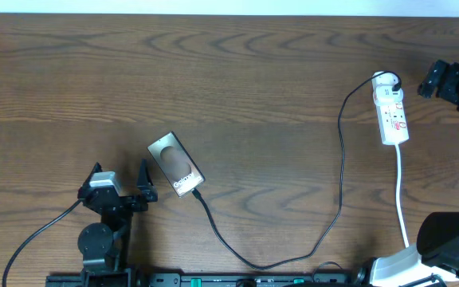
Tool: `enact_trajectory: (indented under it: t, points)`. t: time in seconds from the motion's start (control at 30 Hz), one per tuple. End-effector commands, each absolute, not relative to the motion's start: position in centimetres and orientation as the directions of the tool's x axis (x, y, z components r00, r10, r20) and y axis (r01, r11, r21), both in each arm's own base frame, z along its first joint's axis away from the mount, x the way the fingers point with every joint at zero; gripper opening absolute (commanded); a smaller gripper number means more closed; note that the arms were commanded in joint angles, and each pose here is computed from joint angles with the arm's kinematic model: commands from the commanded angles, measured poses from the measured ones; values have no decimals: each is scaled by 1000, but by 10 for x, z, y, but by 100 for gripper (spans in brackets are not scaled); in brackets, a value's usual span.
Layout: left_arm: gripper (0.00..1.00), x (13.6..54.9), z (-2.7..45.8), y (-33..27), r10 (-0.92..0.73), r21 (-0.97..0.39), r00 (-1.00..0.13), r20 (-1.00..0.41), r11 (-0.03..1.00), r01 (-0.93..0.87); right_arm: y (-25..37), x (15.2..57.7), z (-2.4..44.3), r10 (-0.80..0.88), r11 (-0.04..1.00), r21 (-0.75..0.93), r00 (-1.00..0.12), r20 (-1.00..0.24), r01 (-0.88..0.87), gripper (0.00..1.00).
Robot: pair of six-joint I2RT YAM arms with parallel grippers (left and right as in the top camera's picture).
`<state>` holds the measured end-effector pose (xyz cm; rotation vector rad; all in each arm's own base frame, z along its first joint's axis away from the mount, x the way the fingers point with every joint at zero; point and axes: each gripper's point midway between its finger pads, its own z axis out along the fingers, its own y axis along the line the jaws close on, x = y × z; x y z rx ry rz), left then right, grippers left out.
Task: Plug charger to phone and switch on socket
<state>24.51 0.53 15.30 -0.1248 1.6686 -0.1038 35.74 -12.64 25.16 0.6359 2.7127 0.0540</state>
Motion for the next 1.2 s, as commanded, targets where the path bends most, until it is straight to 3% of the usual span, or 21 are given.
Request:
enact_trajectory:
  t: [0.0, 1.17]
  points:
    - [98, 244, 139, -7, -84, -92, -149, -985, 995, 48, -126, 357, 257, 441, 896, 115, -830, -343, 429, 99]
    - [98, 244, 140, -7, -100, -108, -148, -984, 993, 46, -126, 357, 257, 441, 896, 115, -830, -343, 429, 99]
